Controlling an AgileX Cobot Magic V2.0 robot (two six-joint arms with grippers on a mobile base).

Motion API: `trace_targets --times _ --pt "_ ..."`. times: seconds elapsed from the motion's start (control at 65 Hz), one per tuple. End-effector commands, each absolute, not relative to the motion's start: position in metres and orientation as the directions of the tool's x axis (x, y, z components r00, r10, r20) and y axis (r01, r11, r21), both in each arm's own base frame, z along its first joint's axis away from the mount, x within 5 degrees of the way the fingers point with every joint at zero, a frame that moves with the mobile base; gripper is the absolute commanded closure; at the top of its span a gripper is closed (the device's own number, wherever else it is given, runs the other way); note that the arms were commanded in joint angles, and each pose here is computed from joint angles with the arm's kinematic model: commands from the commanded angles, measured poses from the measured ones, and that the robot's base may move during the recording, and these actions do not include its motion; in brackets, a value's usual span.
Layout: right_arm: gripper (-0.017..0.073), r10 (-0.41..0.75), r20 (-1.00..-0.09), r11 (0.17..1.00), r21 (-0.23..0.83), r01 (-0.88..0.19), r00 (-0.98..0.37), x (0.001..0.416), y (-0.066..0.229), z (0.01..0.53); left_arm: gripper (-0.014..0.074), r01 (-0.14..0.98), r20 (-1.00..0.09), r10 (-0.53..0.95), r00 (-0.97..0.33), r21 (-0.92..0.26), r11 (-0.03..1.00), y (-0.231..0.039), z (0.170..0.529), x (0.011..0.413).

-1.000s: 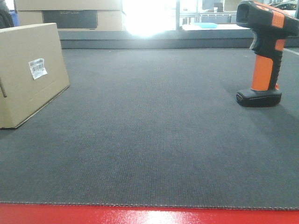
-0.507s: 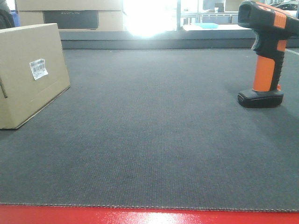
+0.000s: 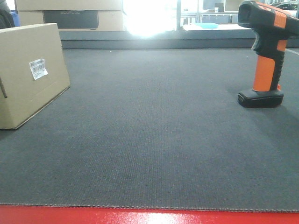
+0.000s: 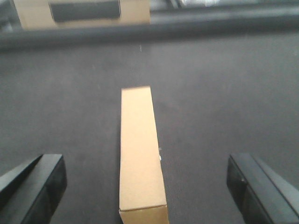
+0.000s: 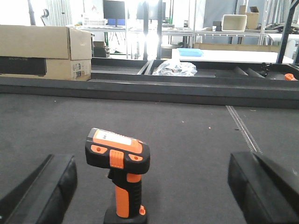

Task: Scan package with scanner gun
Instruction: 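Approach the table and position both grippers above the box and scanner, then grasp the tan cardboard box with the left gripper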

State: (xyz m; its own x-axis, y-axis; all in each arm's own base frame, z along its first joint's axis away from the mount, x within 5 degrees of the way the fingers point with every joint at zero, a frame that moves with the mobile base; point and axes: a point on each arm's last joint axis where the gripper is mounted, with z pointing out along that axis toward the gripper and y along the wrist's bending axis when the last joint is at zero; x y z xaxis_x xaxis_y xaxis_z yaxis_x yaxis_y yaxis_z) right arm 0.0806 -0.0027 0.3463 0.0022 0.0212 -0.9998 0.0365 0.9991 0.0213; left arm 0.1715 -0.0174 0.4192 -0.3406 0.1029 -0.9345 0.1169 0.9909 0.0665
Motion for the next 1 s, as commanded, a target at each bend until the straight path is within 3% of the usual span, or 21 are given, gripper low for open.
trace_targets --times 0.0,0.185,0.431,0.661,0.984 --pt "-0.0001 0.019 -0.999 0.999 0.020 0.033 0.031 0.081 -0.002 0.351 -0.0015 0.132 -0.889 0.103 -0.447 0.048 0.990 -0.022 0.429 0.196" --pt "-0.0001 0.020 -0.999 1.000 0.020 0.014 0.031 0.081 -0.001 0.351 -0.0015 0.142 -0.769 0.112 -0.629 0.027 0.989 -0.029 0.442 0.248" --pt "-0.0001 0.020 -0.999 1.000 0.020 0.002 0.029 0.081 0.000 0.351 -0.0015 0.191 -0.588 0.164 -0.792 0.018 0.981 -0.033 0.421 0.319" --pt "-0.0001 0.021 -1.000 1.000 0.020 -0.017 0.020 0.081 0.002 0.350 -0.0015 0.184 -0.511 0.162 -0.844 0.006 0.983 -0.020 0.386 0.365" --pt "-0.0001 0.021 -1.000 1.000 0.020 -0.017 0.020 0.081 0.002 0.350 -0.0015 0.184 -0.412 0.168 -0.896 0.002 0.983 -0.019 0.344 0.392"
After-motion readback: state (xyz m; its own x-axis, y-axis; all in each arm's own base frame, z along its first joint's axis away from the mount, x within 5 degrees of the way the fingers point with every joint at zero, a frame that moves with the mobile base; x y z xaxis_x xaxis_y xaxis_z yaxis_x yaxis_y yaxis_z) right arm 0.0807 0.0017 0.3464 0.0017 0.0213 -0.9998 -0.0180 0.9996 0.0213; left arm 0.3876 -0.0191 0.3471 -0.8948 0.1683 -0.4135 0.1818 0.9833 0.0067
